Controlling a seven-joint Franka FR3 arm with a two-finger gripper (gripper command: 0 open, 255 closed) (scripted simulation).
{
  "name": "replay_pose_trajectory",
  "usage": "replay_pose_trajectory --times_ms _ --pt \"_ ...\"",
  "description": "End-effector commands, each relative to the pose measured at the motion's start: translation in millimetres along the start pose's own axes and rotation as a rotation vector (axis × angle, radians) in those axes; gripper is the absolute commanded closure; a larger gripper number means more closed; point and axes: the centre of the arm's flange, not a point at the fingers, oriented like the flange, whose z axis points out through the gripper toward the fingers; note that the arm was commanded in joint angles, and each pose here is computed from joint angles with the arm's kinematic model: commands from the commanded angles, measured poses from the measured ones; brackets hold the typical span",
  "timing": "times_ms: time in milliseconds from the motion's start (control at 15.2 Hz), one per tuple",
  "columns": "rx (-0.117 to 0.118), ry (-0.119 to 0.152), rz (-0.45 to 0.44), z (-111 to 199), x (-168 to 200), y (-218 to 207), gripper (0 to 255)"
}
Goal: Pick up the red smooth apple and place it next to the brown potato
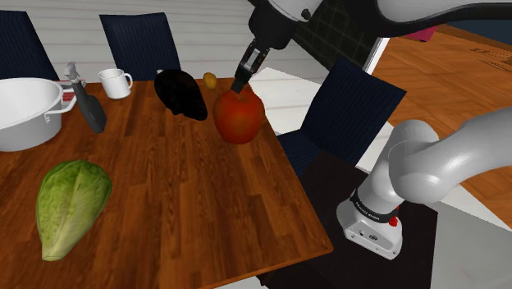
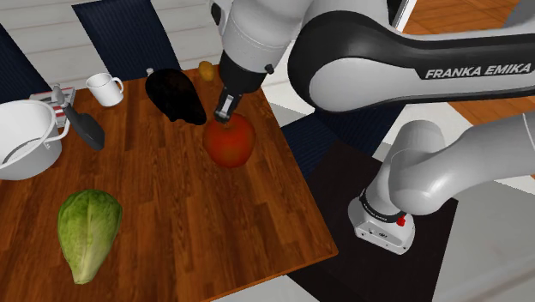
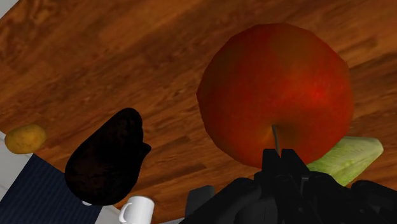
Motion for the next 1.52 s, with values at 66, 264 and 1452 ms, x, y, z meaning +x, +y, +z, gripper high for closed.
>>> replay_pose_trajectory --times_ms 66,264,1452 --pt "0.000 0.000 -0.001 8.3 17.2 33.4 255" --pt "0.000 0.000 -0.001 17.5 35.8 67.1 255" --pt "0.000 0.000 -0.001 73.0 147.8 269.2 255"
